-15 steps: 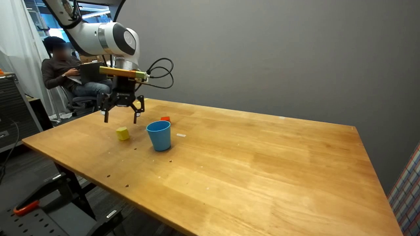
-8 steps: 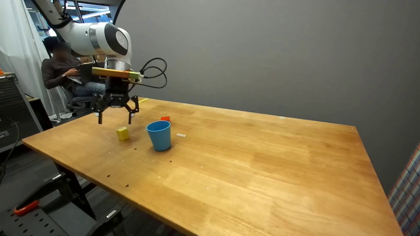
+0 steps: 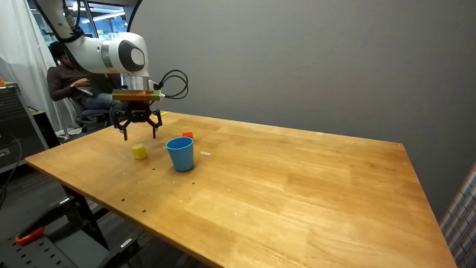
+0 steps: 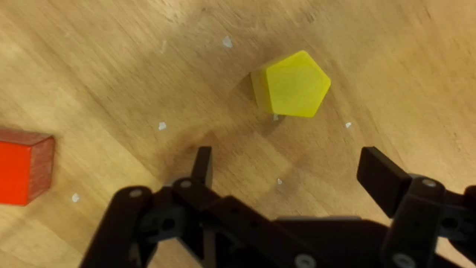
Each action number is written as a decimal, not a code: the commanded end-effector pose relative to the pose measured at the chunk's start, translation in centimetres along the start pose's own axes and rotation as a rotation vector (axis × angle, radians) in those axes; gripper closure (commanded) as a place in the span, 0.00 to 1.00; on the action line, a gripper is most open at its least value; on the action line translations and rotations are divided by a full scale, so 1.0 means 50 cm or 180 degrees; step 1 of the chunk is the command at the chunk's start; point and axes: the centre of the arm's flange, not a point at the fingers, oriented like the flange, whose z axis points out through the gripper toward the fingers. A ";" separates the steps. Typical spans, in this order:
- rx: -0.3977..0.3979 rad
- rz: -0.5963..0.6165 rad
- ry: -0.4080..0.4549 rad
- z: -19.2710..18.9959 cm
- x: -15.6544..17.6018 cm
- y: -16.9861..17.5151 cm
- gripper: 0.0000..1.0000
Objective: Put the yellow block in the cup
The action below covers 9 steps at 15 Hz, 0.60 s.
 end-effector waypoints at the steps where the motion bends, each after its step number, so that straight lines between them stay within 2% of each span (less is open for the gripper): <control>1: 0.0152 0.0063 0.0190 0.028 -0.011 0.004 0.00; 4: 0.0323 0.0238 0.0235 0.052 -0.041 -0.010 0.00; 9: 0.0264 0.0387 0.0301 0.076 -0.066 -0.028 0.00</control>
